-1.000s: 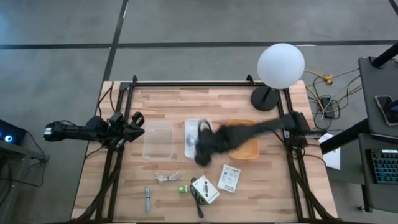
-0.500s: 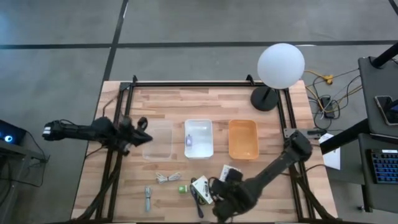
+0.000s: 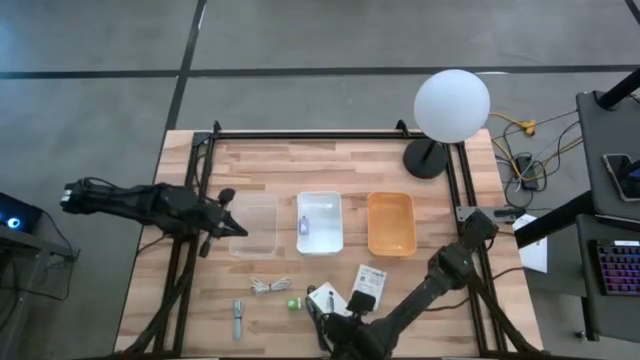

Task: Pick and place items into bin
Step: Put the left white card reader box into the orange bin

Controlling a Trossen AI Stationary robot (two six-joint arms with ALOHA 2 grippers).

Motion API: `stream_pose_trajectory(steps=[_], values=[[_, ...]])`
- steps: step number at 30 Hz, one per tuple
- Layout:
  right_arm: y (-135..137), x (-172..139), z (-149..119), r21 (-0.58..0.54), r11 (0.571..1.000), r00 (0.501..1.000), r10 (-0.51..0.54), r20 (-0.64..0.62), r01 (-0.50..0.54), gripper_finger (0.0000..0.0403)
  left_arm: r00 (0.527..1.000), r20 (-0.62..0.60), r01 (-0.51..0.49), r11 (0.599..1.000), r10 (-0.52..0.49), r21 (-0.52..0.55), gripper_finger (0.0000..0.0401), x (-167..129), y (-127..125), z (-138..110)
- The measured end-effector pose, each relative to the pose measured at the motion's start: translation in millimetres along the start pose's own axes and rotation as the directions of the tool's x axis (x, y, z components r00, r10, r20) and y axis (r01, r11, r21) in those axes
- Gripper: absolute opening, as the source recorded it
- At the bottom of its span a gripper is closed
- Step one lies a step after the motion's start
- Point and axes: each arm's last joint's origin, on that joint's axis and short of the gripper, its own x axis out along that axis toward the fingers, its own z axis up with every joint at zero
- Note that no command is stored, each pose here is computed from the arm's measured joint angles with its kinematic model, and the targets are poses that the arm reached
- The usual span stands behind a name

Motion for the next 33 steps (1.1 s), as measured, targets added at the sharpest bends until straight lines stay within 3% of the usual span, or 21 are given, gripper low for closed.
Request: stream_pose_trajectory(steps=[6, 11, 24, 29, 33], values=[[7, 4, 4, 0.113, 0.992, 0.998, 0.058, 0.021, -0.060, 0.0302, 1.000, -0.025, 0.002, 1.000, -0.002, -0.005, 0.0000, 4, 0, -1], [18, 10, 5, 0.091, 0.987, 0.990, 0.127, 0.063, -0.132, 0.0301, 1.000, -0.025, 0.003, 1.000, -0.003, -0.005, 0.0000, 4, 0, -1], [-10, 36, 2, 0.017, 0.984, 0.980, -0.178, 0.083, 0.178, 0.0296, 0.999, -0.034, 0.003, 1.000, -0.003, -0.010, 0.0000, 6, 1, -3], [-16, 53, -3, 0.083, 0.974, 0.977, -0.211, 0.024, 0.209, 0.0256, 0.999, -0.040, 0.003, 1.000, -0.003, -0.012, 0.0000, 7, 1, -5], [-21, 60, -3, 0.157, 0.965, 0.977, -0.205, -0.055, 0.212, 0.0178, 0.999, -0.053, 0.002, 1.000, -0.003, -0.020, 0.0000, 10, 1, -5]])
